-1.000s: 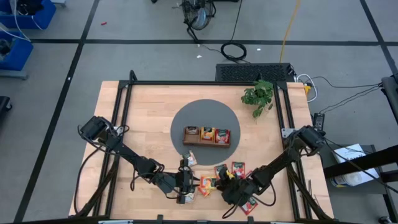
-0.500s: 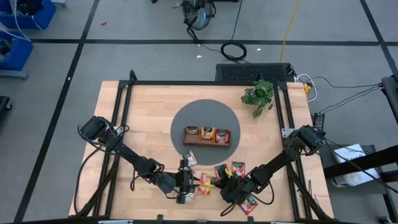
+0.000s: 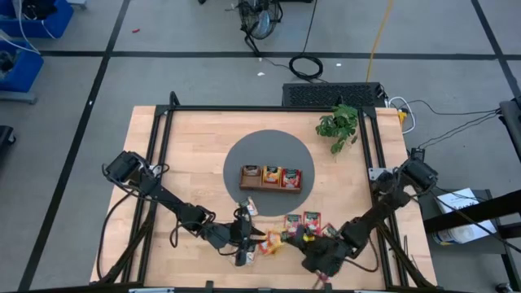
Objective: Pick & Place Tea
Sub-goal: Put the yellow tea bag into the middle section of the wooden organizer
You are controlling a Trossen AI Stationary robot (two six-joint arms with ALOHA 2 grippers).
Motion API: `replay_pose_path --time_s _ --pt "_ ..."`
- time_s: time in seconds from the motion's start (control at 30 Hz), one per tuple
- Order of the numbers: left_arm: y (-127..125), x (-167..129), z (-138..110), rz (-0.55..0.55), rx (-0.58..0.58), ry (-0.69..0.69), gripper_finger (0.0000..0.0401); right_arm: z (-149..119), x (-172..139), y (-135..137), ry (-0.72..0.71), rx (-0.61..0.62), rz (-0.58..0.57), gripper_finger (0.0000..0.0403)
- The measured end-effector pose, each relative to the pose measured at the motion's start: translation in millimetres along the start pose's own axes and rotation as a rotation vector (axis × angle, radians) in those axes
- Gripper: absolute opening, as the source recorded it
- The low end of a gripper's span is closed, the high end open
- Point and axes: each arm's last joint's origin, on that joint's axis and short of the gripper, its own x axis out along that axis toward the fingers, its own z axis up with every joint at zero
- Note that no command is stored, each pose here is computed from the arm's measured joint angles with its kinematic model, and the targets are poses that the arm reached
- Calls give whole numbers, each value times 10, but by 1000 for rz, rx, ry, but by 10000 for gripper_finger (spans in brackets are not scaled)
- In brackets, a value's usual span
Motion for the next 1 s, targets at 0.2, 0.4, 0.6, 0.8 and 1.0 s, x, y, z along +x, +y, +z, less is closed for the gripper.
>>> replay_pose_path --time_s 0.2,0.4,0.6,0.8,1.0 --pt "117 70 116 -77 -89 -31 93 179 -221 100 -77 -410 -42 0" --pt "258 140 201 -227 -109 6 93 227 -307 121 -32 -497 -107 0" --pt "327 166 221 -291 -95 34 126 266 -357 127 -26 -545 -140 0" --pt "478 219 235 -262 -124 55 218 336 -420 135 -88 -540 -158 0" --pt "544 366 122 -414 -116 112 290 391 -434 77 -130 -574 -203 0"
